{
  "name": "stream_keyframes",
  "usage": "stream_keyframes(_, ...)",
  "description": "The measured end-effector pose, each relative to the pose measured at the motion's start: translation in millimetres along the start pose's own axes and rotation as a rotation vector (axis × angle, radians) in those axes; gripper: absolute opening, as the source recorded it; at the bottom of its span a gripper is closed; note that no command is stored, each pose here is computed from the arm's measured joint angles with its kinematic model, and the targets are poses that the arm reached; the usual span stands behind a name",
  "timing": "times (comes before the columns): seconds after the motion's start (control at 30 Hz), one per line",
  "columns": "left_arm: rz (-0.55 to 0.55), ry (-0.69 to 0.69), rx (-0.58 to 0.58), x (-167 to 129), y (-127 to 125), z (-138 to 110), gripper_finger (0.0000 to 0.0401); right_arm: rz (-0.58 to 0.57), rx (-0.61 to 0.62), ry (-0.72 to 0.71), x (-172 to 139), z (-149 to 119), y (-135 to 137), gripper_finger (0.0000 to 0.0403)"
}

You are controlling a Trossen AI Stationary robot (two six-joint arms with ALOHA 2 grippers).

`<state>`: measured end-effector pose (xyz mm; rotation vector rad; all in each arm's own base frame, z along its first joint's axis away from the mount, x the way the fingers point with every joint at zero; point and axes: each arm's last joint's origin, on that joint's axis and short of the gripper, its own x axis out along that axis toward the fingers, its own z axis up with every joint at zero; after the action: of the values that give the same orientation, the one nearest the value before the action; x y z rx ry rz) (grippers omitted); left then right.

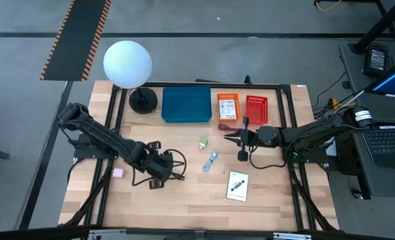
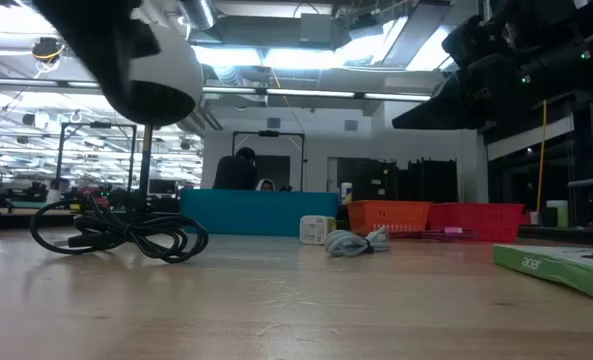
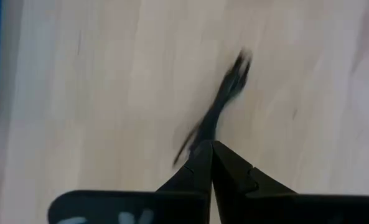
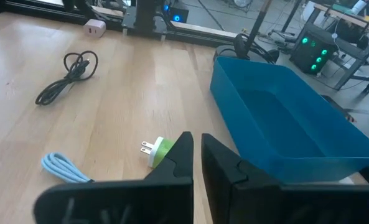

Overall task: Pick and place items into bin
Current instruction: Put the light pink charger adapter into the red bin

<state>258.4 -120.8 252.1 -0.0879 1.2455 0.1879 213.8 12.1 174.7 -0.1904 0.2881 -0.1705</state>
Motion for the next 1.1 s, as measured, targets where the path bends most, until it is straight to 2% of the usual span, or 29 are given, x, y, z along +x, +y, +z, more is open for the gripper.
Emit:
stream_keyframes(0.13,0.038,0.072,-0.05,-4.0,-1.5,-2.5,0.0003,0.002,0.003,-0.001,-0.1,0.1,0.5,0.0014)
stream_keyframes(0.27,0.029,0.08,-0.134,-4.3,-3.1,-3.6,0.001,0.003,0.005,0.001,-0.1,-0.1,0.5,0.0014)
stream_keyframes(0.37,0.03,0.079,-0.147,-4.5,-3.7,-4.1,0.0026,0.005,0.025,0.01,-0.1,-1.0,0.6,0.0014)
stream_keyframes(0.7,0.052,0.07,-0.143,-4.6,-2.8,-4.4,0.013,0.007,0.025,0.02,-0.1,-1.9,0.8,0.0014)
stream_keyframes(0.9,0.106,0.127,-0.132,-5.6,1.8,-10.6,0.0191,0.008,0.023,0.022,-0.1,-2.2,0.8,0.0014)
stream_keyframes(1.0,0.131,0.189,-0.19,-6.9,4.4,-16.1,0.0213,0.008,0.022,0.023,-0.1,-2.3,0.9,0.0014)
stream_keyframes(1.1,0.103,0.251,-0.267,-8.4,0.8,-21.3,0.0226,0.032,0.023,0.033,-0.2,-3.5,1.6,0.0014)
